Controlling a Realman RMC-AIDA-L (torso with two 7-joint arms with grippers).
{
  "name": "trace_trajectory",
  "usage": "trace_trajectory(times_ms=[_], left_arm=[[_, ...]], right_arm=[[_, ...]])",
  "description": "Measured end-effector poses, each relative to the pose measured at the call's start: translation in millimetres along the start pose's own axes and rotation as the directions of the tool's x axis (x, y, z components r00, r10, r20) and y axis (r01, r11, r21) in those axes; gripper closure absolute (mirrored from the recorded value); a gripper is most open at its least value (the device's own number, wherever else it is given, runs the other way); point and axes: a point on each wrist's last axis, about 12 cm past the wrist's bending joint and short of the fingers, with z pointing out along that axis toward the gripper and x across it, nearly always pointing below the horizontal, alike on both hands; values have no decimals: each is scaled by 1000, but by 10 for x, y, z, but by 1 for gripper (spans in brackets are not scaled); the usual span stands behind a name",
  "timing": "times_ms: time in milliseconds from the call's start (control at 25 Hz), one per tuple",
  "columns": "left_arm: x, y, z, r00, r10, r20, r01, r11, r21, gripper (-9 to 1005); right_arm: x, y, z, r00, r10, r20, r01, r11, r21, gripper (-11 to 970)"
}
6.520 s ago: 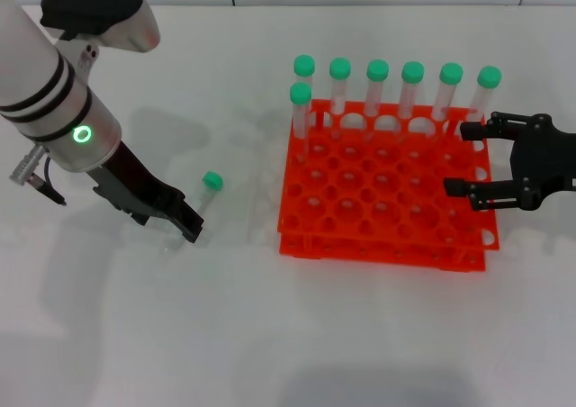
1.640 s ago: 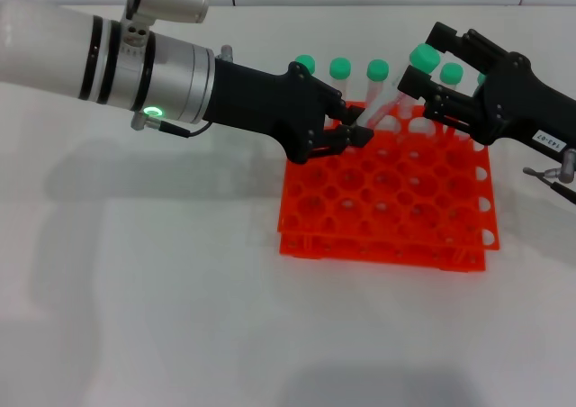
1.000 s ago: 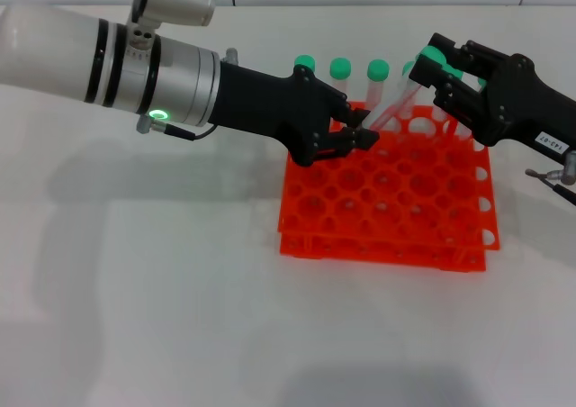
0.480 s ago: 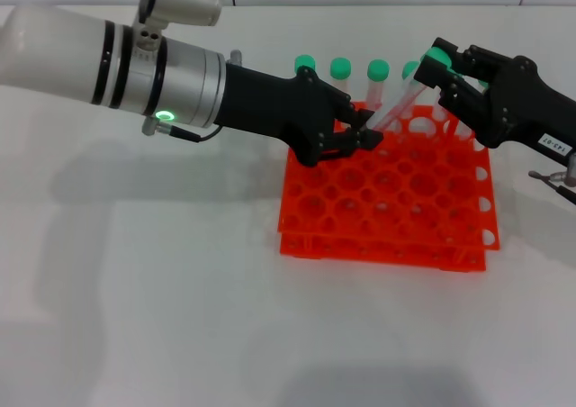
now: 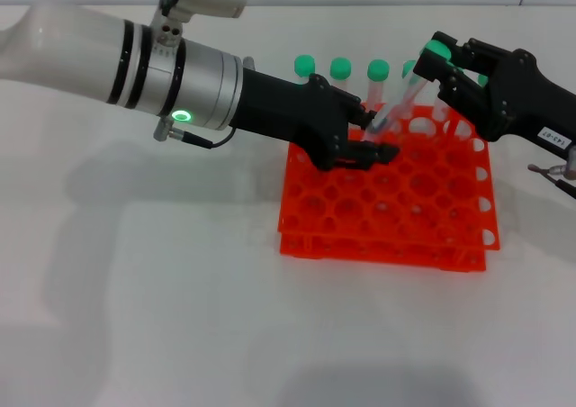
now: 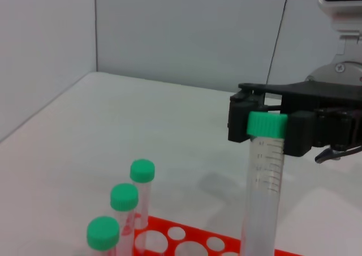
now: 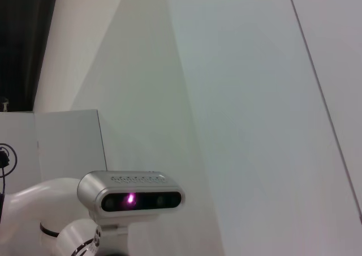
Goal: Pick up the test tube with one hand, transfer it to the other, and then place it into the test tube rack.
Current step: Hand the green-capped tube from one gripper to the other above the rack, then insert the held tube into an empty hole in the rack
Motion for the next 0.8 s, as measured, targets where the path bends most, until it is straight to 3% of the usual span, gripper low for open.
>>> trace_trajectory(times_ms=[120, 320, 440, 480, 640, 800], left_arm=[[-12, -4, 6, 1000, -19, -6, 19, 1000, 0, 598], [-26, -22, -175, 999, -39, 1, 40, 999, -32, 379], [-17, -136, -575, 999, -3, 44, 9, 990, -142, 258], [36, -211, -736, 998, -1, 59, 12, 981, -196, 230], [218, -386, -981, 993, -13, 116, 44, 962, -269, 121], [494, -533, -1156, 985, -44, 168, 99, 937, -335, 117]], right_arm=[[-13, -12, 4, 1000, -2, 0, 2, 1000, 0, 677], [-47, -46, -22, 1000, 2, -2, -2, 1000, 6, 672], [-60, -65, -46, 1000, -8, -11, 9, 1000, 13, 669], [-59, -73, -50, 1000, -10, -15, 11, 1000, 18, 669], [-49, -95, -28, 999, -12, -32, 13, 1000, 27, 665], [-37, -116, 5, 999, -15, -51, 16, 999, 32, 661]])
